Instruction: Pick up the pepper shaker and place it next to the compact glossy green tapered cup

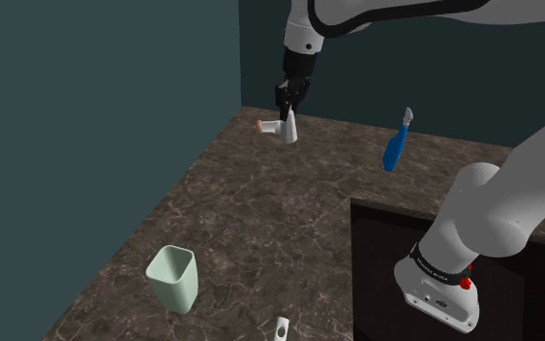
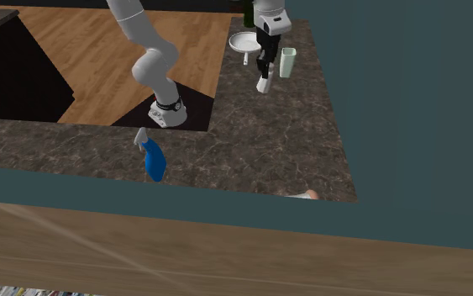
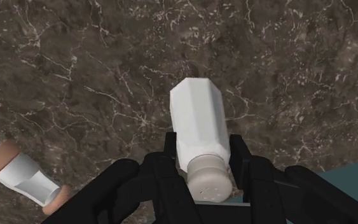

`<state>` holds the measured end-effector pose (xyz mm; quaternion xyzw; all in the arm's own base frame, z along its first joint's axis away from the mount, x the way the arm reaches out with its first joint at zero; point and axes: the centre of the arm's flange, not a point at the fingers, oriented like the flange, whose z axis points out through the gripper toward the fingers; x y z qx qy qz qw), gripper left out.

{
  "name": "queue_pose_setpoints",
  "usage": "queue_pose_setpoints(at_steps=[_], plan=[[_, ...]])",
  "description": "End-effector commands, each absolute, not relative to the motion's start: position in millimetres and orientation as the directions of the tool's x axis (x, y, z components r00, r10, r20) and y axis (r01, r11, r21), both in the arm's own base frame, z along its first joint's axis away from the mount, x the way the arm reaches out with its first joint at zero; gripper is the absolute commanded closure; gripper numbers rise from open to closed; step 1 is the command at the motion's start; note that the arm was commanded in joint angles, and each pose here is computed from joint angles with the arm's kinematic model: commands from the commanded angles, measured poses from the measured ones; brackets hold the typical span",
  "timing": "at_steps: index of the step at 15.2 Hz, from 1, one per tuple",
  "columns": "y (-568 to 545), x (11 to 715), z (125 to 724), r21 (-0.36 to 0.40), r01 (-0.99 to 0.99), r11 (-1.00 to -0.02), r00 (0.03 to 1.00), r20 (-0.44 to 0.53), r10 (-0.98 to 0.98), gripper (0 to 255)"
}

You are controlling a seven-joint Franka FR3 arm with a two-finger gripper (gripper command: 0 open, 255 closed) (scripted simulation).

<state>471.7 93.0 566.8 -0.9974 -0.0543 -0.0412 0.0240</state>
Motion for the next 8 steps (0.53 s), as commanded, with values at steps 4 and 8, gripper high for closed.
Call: queue_pose_setpoints(at_steps=[4, 8], plan=[[154.6, 439.3, 567.9, -0.043, 0.109, -0.993, 0.991, 0.085, 0.105, 255], [201.9, 416.0, 567.9, -0.043, 0.109, -0.993, 0.991, 0.085, 0.105, 255]])
